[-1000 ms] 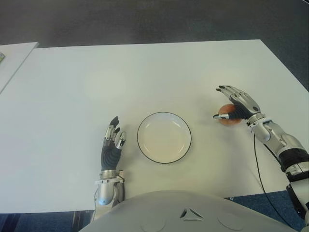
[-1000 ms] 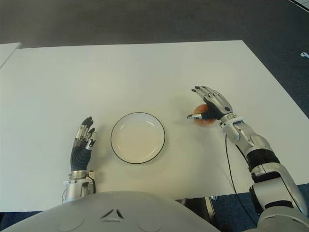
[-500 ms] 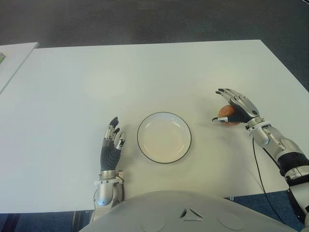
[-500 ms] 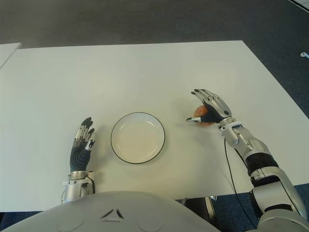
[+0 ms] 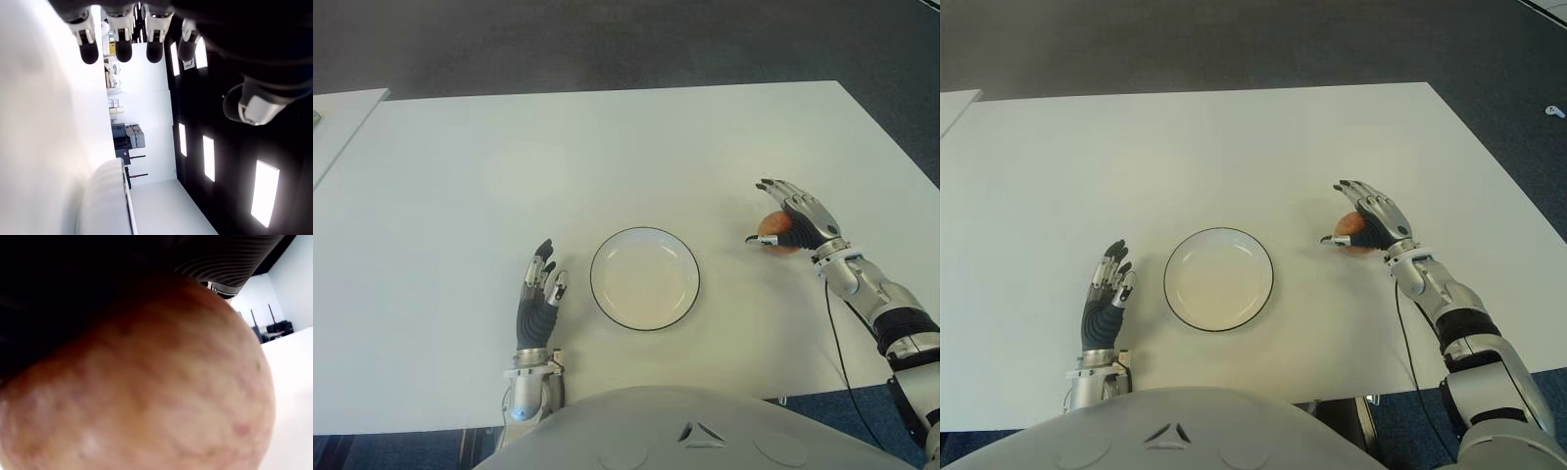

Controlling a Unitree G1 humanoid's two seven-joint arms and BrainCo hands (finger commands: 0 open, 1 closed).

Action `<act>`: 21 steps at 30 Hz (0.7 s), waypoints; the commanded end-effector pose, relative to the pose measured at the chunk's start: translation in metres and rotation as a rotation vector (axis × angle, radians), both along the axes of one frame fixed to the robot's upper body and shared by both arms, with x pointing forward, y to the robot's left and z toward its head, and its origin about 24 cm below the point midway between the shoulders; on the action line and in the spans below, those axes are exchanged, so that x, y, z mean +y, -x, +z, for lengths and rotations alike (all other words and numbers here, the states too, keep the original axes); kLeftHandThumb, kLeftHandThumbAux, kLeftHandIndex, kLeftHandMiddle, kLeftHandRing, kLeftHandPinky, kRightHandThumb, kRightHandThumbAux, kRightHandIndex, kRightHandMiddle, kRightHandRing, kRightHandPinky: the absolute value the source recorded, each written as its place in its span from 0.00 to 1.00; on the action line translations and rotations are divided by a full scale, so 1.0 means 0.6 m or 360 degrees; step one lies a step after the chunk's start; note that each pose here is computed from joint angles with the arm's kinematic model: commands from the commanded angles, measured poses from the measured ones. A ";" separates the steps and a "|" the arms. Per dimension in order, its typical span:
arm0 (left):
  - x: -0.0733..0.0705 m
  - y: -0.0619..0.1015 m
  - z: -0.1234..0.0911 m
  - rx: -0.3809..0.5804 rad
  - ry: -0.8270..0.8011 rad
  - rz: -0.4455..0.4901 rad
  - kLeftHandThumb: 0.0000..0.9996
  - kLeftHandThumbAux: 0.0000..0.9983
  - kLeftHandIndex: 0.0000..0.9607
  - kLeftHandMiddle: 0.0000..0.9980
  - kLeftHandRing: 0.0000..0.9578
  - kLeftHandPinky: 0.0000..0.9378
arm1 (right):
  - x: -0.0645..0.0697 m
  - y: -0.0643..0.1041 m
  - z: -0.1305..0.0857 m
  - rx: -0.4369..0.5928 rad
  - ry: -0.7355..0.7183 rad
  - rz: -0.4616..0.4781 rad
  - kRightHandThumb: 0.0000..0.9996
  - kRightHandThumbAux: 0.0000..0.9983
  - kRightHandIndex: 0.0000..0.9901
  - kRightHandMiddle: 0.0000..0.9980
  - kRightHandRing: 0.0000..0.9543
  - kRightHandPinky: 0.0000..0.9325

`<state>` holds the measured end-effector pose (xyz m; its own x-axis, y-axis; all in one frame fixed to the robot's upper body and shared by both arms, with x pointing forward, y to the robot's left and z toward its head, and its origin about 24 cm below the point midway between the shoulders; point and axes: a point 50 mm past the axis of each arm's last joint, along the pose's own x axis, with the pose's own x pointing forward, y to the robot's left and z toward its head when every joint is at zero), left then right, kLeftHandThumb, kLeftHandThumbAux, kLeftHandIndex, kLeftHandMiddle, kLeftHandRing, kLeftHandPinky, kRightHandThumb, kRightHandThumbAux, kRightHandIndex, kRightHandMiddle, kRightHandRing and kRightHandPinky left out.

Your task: Put the apples into the plate.

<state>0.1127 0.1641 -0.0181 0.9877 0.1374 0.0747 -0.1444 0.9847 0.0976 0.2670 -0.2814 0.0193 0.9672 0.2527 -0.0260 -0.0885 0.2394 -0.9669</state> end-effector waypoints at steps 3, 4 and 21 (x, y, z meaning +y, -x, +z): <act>0.003 0.003 -0.002 0.0036 -0.0024 -0.0008 0.00 0.43 0.00 0.00 0.00 0.00 | -0.005 0.034 -0.060 0.0278 0.0127 -0.0016 0.29 0.44 0.03 0.06 0.04 0.00; 0.003 0.003 -0.001 0.0034 -0.0024 -0.0009 0.00 0.43 0.00 0.00 0.00 0.00 | -0.005 0.034 -0.061 0.0282 0.0133 -0.0013 0.29 0.44 0.03 0.06 0.03 0.00; 0.005 0.006 0.005 0.0028 -0.0022 -0.0013 0.00 0.43 0.00 0.00 0.00 0.00 | -0.001 0.038 -0.073 0.0312 0.0205 0.0037 0.33 0.43 0.04 0.10 0.05 0.00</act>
